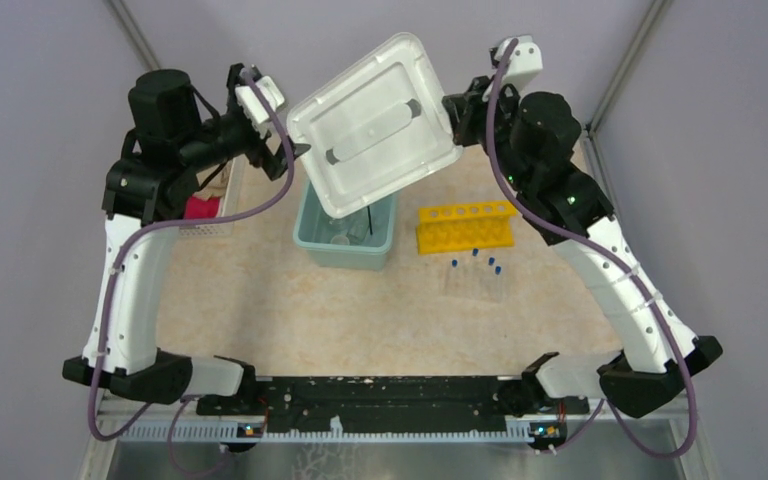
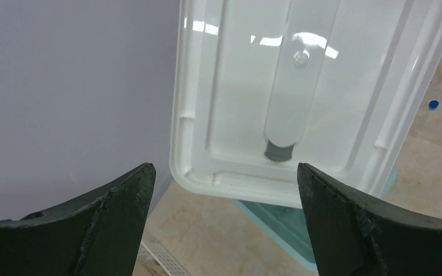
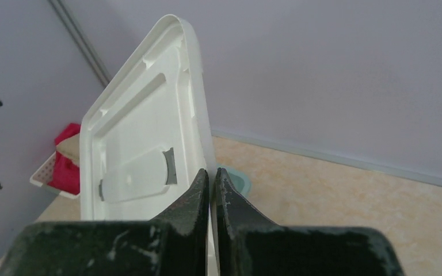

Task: Organize the chemistry lab equipment

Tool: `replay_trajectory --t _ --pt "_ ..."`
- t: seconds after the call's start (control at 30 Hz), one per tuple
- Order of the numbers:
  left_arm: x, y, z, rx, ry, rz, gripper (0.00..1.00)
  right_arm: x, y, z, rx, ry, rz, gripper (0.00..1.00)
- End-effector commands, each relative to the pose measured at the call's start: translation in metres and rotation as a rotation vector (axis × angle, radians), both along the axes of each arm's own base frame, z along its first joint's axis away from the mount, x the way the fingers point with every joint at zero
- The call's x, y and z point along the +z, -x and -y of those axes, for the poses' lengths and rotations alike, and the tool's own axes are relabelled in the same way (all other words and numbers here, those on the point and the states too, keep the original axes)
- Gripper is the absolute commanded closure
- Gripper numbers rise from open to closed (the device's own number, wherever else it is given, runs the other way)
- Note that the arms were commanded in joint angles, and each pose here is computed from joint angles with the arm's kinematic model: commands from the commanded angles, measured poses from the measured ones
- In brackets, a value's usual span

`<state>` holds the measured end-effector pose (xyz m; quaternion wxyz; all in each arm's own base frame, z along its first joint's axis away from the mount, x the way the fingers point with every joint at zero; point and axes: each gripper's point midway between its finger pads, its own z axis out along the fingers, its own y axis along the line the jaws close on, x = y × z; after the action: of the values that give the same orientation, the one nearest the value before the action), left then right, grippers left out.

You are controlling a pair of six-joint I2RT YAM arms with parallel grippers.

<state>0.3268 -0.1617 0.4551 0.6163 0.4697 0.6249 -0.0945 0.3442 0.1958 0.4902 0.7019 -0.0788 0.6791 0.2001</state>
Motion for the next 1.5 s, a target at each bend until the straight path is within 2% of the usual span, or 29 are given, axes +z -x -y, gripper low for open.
replay_trajectory --t 0.0,0.17,0.37,0.67,1.0,1.27,1.47 --pt "0.001 -0.002 0.012 -0.054 0.025 -0.052 0.01 0.025 0.025 -0.014 0.098 -0.020 0.065 1.00" --pt "-0.013 -0.001 0.026 -0.124 0.053 -0.161 0.01 0.001 0.030 -0.031 0.152 -0.004 0.010 1.00" --pt "-0.041 -0.004 0.023 -0.246 0.009 -0.280 0.01 -0.015 0.032 -0.036 0.176 0.013 -0.013 1.00" --pt "-0.085 -0.006 0.018 -0.323 -0.024 -0.458 0.01 -0.017 0.036 -0.042 0.211 0.018 -0.008 1.00" --pt "-0.093 -0.023 0.012 -0.351 0.025 -0.481 0.01 -0.014 0.042 -0.043 0.235 0.014 -0.003 1.00" --pt "-0.106 0.004 0.030 -0.480 0.127 -0.611 0.02 -0.008 0.048 -0.045 0.256 -0.004 0.005 1.00" --pt "-0.102 0.015 0.041 -0.529 0.168 -0.642 0.05 -0.002 0.048 -0.043 0.253 -0.009 0.025 1.00"
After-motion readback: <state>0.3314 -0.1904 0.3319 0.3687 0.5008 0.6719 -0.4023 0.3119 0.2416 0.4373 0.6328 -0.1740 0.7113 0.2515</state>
